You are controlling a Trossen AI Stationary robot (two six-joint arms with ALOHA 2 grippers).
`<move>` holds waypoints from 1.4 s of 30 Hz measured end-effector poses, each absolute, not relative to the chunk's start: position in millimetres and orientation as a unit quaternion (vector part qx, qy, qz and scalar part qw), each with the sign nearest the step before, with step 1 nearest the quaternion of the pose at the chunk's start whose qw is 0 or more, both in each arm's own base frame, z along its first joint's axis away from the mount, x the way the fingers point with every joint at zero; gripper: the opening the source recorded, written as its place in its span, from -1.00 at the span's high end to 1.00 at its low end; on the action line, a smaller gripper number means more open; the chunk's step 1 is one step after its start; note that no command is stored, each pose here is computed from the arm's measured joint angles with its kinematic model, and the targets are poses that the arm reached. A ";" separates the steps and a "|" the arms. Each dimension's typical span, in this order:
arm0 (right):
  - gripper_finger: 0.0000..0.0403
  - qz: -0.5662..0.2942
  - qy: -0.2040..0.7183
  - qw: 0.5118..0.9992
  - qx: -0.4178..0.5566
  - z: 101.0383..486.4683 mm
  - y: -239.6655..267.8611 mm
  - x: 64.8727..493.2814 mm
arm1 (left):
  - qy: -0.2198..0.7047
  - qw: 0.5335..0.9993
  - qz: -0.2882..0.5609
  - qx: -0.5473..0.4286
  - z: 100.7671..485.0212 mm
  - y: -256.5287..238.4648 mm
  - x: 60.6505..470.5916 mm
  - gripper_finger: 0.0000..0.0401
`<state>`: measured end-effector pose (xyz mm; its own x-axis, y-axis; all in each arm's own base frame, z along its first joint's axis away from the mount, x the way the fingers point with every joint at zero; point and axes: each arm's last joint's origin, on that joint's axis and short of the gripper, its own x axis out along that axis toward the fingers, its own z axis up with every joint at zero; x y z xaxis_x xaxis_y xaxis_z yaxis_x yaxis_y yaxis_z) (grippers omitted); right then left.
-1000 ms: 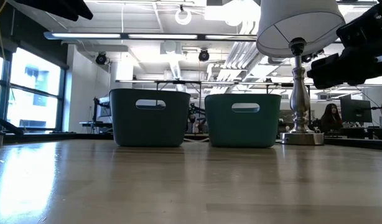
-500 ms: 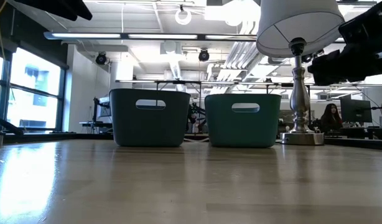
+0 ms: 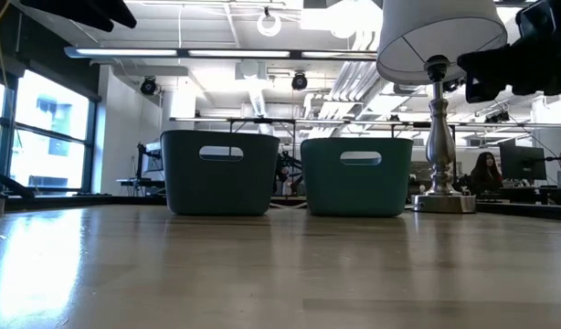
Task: Pick & Place USB Port
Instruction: Return To Home Position
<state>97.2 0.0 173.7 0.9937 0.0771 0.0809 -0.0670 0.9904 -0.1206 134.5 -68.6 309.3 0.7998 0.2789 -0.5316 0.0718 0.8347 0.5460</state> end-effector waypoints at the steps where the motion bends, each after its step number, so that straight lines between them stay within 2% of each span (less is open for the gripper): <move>1: 1.00 0.036 -0.041 0.997 -0.059 173.4 0.0 97.4 | 0.311 0.906 0.058 0.283 309.4 -68.5 134.5 -0.05; 7: 1.00 0.037 -0.033 0.997 -0.058 171.9 0.0 97.7 | 0.302 0.910 0.061 0.278 310.9 -69.2 135.7 -0.05; 16: 1.00 0.036 -0.033 0.997 -0.058 171.9 -0.1 97.7 | 0.225 0.916 0.075 0.322 321.1 -80.7 139.9 -0.05; 24: 1.00 0.036 -0.033 0.997 -0.058 171.9 -0.1 97.7 | 0.158 0.917 0.062 0.360 300.5 -90.8 119.7 -0.05; 29: 1.00 0.036 -0.033 0.997 -0.058 171.9 -0.1 97.7 | 0.108 0.949 0.060 0.292 287.7 -83.5 103.2 -0.05; 36: 1.00 0.036 -0.033 0.997 -0.058 171.9 -0.1 97.7 | 0.113 0.982 -0.029 0.148 258.1 -78.4 93.4 -0.05; 39: 1.00 0.036 -0.033 0.997 -0.058 171.9 -0.1 97.7 | 0.116 0.982 -0.045 0.140 245.5 -81.3 95.1 -0.05; 42: 1.00 0.036 -0.033 0.997 -0.058 171.9 -0.1 97.7 | 0.104 0.981 -0.002 0.162 232.7 -84.9 100.5 -0.05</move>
<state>97.7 -0.1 171.9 0.9953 0.0753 0.0615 -0.0677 0.9906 -0.1185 100.5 -84.9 232.7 0.9782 0.0299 -0.2056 0.0378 0.9474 0.3177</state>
